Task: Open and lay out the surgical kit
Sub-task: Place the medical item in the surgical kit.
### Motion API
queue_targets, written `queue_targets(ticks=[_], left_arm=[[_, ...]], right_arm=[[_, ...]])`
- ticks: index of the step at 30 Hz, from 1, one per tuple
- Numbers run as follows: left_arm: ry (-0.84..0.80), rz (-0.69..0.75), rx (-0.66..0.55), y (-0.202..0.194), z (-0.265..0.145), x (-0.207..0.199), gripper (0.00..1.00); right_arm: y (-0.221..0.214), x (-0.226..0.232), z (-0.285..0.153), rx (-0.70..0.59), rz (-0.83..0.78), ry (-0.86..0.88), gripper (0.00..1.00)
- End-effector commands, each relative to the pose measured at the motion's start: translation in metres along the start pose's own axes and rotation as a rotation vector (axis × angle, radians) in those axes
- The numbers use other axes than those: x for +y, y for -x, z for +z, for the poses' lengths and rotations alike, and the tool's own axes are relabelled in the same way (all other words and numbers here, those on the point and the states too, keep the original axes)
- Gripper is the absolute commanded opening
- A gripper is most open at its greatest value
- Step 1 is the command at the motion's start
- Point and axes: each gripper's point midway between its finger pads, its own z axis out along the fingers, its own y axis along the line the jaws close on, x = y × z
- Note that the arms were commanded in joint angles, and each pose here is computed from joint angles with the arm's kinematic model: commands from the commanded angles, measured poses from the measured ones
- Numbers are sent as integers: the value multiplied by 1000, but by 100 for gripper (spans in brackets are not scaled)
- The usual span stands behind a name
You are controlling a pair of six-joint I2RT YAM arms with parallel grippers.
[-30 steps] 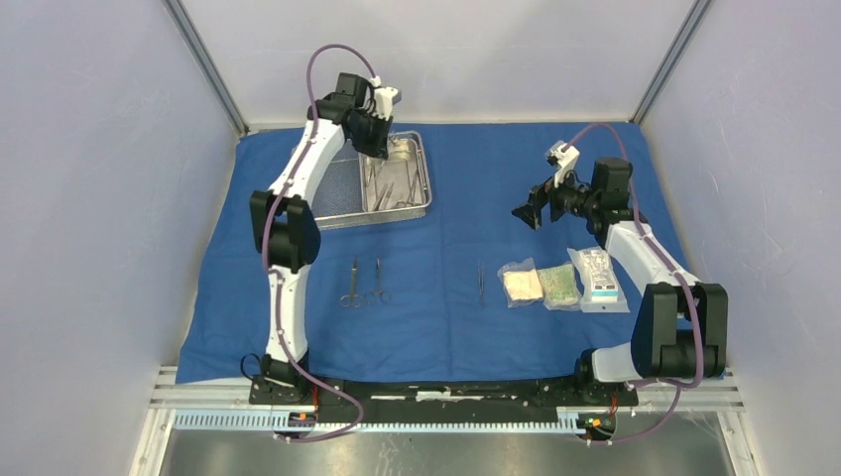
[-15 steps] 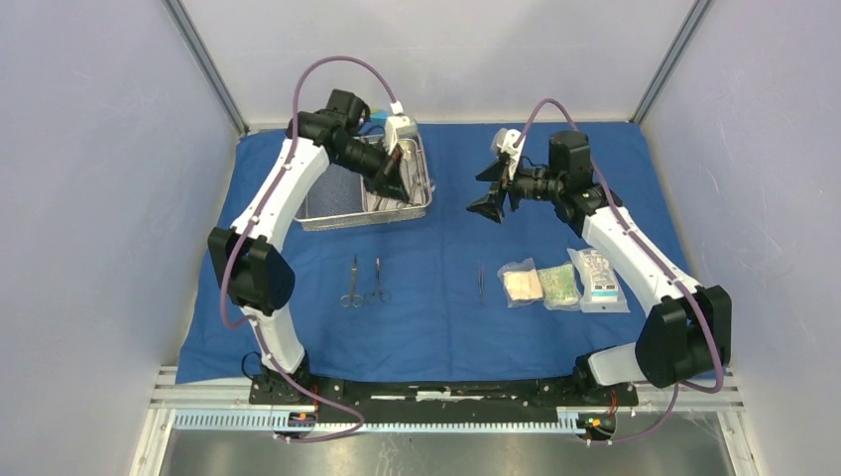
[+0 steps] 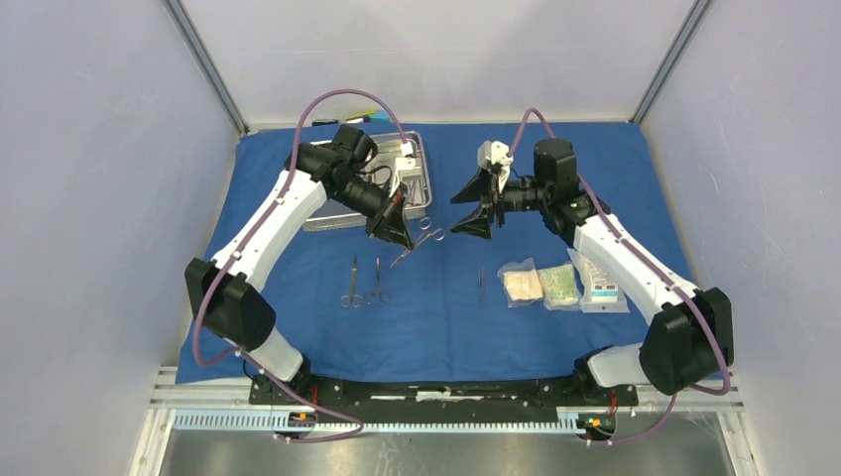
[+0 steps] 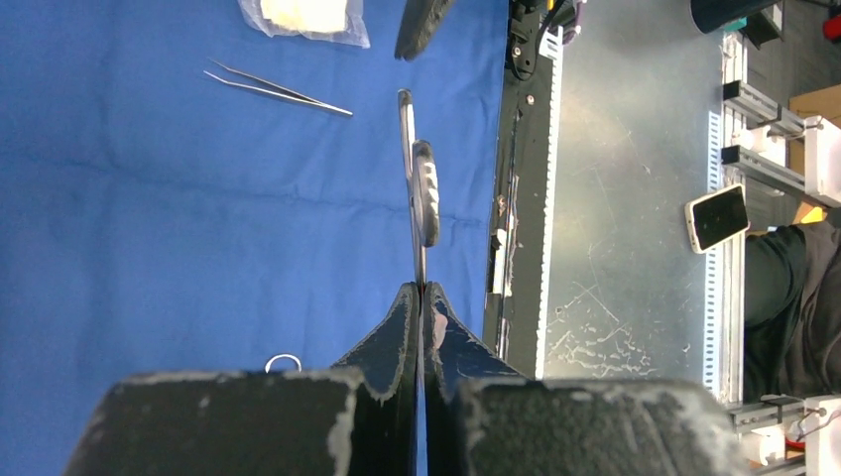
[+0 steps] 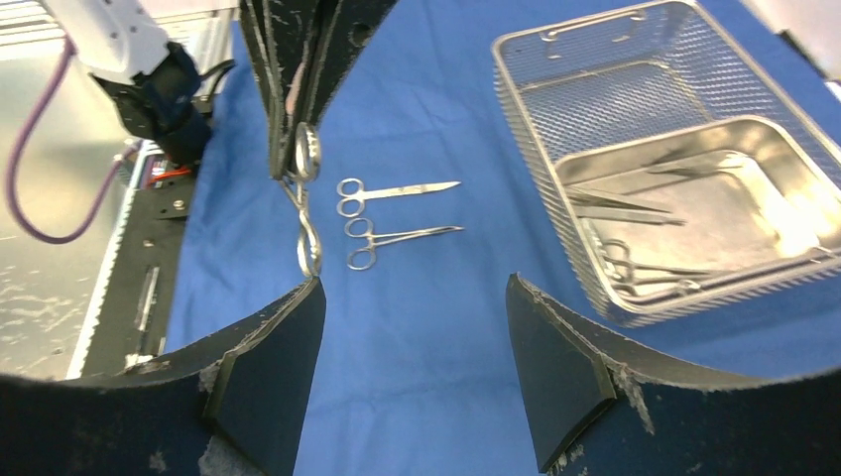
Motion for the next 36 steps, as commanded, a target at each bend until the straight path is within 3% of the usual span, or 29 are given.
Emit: queue_targets(ticks=[1, 12, 20, 36], left_arm=[[4, 114, -40, 8, 2, -8, 2], [21, 151, -27, 1, 10, -3, 2], [18, 175, -21, 1, 12, -5, 2], [20, 192, -13, 3, 15, 2, 2]], right_arm=[[11, 30, 9, -47, 6, 108, 74], [3, 48, 19, -50, 11, 176, 60], [-9, 49, 24, -38, 31, 184, 58], [-28, 54, 29, -17, 64, 210, 42]])
